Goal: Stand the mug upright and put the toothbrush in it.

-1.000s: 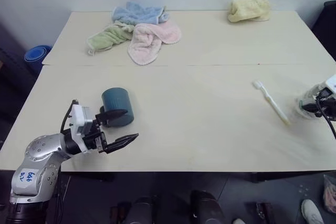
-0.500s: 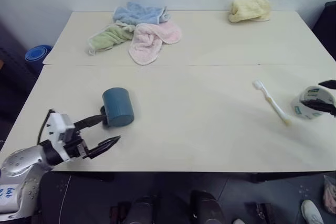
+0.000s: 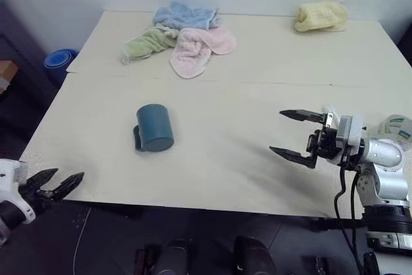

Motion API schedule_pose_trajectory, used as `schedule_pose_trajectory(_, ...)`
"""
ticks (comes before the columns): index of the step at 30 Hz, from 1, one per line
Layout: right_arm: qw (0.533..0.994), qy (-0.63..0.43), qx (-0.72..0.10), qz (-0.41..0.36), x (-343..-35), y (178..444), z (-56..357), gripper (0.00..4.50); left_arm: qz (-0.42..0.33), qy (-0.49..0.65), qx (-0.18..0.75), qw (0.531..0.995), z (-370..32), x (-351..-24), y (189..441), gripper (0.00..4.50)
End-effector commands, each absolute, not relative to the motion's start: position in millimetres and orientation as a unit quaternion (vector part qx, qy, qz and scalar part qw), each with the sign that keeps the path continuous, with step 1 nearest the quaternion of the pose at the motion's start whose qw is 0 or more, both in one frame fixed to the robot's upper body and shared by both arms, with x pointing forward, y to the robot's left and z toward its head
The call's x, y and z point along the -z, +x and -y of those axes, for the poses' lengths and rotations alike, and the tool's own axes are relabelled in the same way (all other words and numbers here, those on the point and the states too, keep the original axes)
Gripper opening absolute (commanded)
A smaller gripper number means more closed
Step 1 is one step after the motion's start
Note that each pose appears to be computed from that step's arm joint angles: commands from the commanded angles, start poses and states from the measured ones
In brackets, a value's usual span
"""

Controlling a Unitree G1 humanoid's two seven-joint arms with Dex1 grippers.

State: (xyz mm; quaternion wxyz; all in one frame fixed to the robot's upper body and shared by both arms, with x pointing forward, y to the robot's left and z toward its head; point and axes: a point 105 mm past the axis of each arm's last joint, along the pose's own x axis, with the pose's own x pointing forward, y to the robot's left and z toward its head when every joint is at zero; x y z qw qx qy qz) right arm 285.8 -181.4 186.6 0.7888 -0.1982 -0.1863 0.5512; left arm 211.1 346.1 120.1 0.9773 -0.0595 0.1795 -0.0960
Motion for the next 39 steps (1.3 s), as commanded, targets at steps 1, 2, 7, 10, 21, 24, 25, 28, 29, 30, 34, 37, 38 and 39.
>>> schedule_pose_trajectory(1,0.783,-0.191,-0.555,0.205,-189.8,279.5,176.2,4.49,-0.169,-0.089,0.136,0.972,-317.1,-147.5,223.5,4.50)
schedule_pose_trajectory(2,0.784,-0.189,-0.557,0.200,-188.5,279.7,175.8,4.49,-0.179,-0.099,0.139,0.969,-309.6,-149.0,227.7,4.50)
schedule_pose_trajectory(7,0.785,-0.197,-0.555,0.192,-185.6,279.8,173.8,4.49,-0.221,-0.154,0.122,0.955,-284.9,-154.7,251.7,4.50)
schedule_pose_trajectory(10,0.790,-0.196,-0.548,0.193,-187.2,281.3,171.0,4.49,-0.279,-0.149,0.093,0.944,-267.5,-142.6,276.1,4.50)
schedule_pose_trajectory(21,0.804,-0.185,-0.529,0.200,-194.9,274.0,168.4,4.49,-0.339,-0.115,0.056,0.932,-244.0,-123.5,326.4,4.50)
schedule_pose_trajectory(24,0.813,-0.184,-0.518,0.194,-193.8,270.8,174.2,4.49,-0.348,-0.125,0.077,0.926,-234.0,-120.1,330.9,4.50)
schedule_pose_trajectory(25,0.816,-0.182,-0.514,0.192,-193.1,270.3,175.8,4.49,-0.352,-0.123,0.083,0.924,-230.7,-118.1,332.1,4.50)
schedule_pose_trajectory(28,0.821,-0.181,-0.509,0.185,-188.6,268.0,179.3,4.49,-0.369,-0.104,0.098,0.919,-220.0,-108.6,338.2,4.50)
schedule_pose_trajectory(29,0.821,-0.180,-0.509,0.185,-187.7,267.5,179.5,4.49,-0.376,-0.105,0.098,0.915,-218.4,-104.2,339.6,4.50)
schedule_pose_trajectory(30,0.822,-0.180,-0.509,0.184,-187.3,267.3,179.7,4.50,-0.383,-0.106,0.097,0.912,-217.7,-99.7,340.5,4.31)
schedule_pose_trajectory(34,0.824,-0.179,-0.506,0.182,-187.1,267.7,183.3,4.50,-0.409,-0.096,0.106,0.901,-213.4,-89.3,339.3,3.42)
schedule_pose_trajectory(37,0.827,-0.181,-0.501,0.180,-186.8,269.0,187.4,4.50,-0.418,-0.086,0.121,0.896,-207.7,-87.8,338.9,2.64)
schedule_pose_trajectory(38,0.828,-0.181,-0.500,0.180,-186.4,269.2,188.2,4.50,-0.419,-0.084,0.123,0.896,-206.8,-87.2,339.2,2.38)
schedule_pose_trajectory(39,0.828,-0.181,-0.499,0.180,-185.7,269.2,189.1,4.50,-0.420,-0.081,0.125,0.895,-206.3,-86.2,339.8,2.17)
